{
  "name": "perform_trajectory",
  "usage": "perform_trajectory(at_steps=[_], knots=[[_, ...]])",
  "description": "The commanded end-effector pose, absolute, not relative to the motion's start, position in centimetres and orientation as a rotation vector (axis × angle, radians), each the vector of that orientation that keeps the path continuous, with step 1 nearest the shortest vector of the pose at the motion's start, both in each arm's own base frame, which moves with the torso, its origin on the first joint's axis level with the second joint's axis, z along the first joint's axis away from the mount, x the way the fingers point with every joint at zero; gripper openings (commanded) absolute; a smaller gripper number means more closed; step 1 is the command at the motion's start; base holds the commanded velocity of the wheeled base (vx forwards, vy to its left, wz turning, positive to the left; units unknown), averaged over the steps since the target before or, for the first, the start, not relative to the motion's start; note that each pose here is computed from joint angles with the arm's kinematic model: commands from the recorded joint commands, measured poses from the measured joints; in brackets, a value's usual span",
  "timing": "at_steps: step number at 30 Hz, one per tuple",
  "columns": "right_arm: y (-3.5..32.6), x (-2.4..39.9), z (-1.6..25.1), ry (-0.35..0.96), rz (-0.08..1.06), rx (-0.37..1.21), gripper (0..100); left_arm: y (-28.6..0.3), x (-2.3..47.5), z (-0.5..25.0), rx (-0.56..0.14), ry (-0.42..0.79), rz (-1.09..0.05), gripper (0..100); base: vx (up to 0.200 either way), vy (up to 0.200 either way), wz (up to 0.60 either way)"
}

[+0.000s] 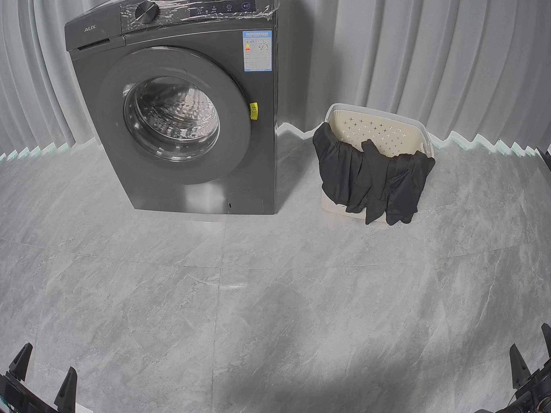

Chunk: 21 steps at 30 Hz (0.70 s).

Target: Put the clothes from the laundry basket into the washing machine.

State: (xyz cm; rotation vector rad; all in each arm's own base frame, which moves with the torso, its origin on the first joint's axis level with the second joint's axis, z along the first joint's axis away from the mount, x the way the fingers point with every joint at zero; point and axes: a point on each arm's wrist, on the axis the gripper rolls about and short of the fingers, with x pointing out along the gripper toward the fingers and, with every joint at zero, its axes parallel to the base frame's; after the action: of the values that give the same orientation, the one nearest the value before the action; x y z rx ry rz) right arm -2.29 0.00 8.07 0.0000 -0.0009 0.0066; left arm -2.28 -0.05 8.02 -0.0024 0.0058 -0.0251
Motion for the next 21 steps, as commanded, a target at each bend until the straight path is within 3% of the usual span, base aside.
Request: perform_trajectory(at_steps=[1, 21], knots=[[0.0, -2.28, 7.55, 0.0, 0.008, 0.0, 100, -0.06, -2.29, 7.53, -0.003, 0.005, -0.025, 100, 0.0, 0.0, 0.0], [0.01, -2.28, 7.53, 0.002, 0.005, 0.0, 100, -0.06, -2.29, 7.53, -0.005, 0.005, -0.025, 100, 0.0, 0.0, 0.0]])
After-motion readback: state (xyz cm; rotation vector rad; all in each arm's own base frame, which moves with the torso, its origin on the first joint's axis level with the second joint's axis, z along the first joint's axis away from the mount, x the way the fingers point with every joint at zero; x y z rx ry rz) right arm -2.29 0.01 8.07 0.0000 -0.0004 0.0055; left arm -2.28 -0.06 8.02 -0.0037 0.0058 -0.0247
